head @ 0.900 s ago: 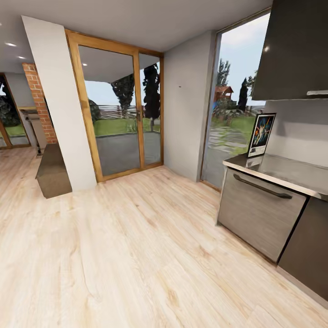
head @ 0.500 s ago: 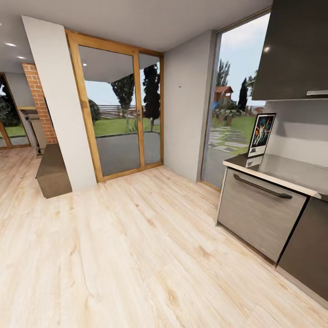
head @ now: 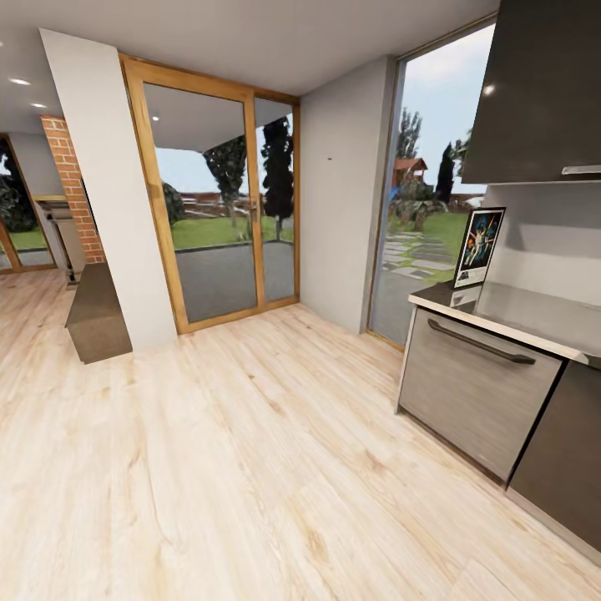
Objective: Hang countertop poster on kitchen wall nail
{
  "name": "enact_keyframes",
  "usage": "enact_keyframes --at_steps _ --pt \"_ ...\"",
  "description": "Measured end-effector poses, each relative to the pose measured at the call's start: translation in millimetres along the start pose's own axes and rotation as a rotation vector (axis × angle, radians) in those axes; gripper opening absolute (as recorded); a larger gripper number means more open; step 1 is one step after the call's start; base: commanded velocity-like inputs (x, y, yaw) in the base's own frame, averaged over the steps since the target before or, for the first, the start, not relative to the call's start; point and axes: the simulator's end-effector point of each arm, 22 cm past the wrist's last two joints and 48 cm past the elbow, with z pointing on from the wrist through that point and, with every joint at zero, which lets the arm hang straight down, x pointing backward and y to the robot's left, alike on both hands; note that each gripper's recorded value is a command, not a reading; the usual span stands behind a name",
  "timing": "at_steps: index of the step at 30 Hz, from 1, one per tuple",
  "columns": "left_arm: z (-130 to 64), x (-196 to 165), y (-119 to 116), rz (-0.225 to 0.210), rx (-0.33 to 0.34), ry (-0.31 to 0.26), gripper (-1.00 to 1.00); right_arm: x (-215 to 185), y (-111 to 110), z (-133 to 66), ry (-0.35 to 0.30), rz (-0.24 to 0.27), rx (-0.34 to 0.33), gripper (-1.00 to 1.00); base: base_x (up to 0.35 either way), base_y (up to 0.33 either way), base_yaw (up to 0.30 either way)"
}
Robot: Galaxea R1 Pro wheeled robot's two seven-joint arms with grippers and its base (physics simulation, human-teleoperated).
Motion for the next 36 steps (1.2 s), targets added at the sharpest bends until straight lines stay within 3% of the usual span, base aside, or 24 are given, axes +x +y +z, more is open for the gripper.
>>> enact_keyframes --at_steps 3,4,5,6,7,16,36 --pt "0.1 -8 0 0.001 0.0 -0.019 1.0 -14 -4 0.0 -0.035 0.0 0.005 1.0 0.0 0.0 0.0" --pt "-1.0 -41 0 0.001 -0.001 -0.087 1.0 -57 -7 -3.3 -0.168 0.001 0.009 1.0 0.0 0.0 0.0" --pt "-10.3 -108 1 0.001 -0.001 -0.23 1.0 -124 -12 -15.4 -0.315 0.0 0.015 1.0 0.0 0.0 0.0" --pt "-39.0 -198 1 0.001 -0.003 -0.428 1.0 -210 -13 -45.7 -0.505 -0.003 0.016 1.0 0.0 0.0 0.0" --pt "-73.1 -264 2 0.001 -0.004 -0.582 1.0 -221 -15 -51.3 -0.532 -0.003 0.018 1.0 0.0 0.0 0.0" --pt "-76.6 -268 13 0.002 -0.019 -0.595 1.0 -230 -24 -56.2 -0.555 -0.008 0.031 1.0 0.075 0.0 0.0" --pt "-77.1 -269 23 0.007 -0.03 -0.595 1.0 -228 -25 -55.8 -0.553 -0.014 0.033 1.0 0.325 0.008 0.0"
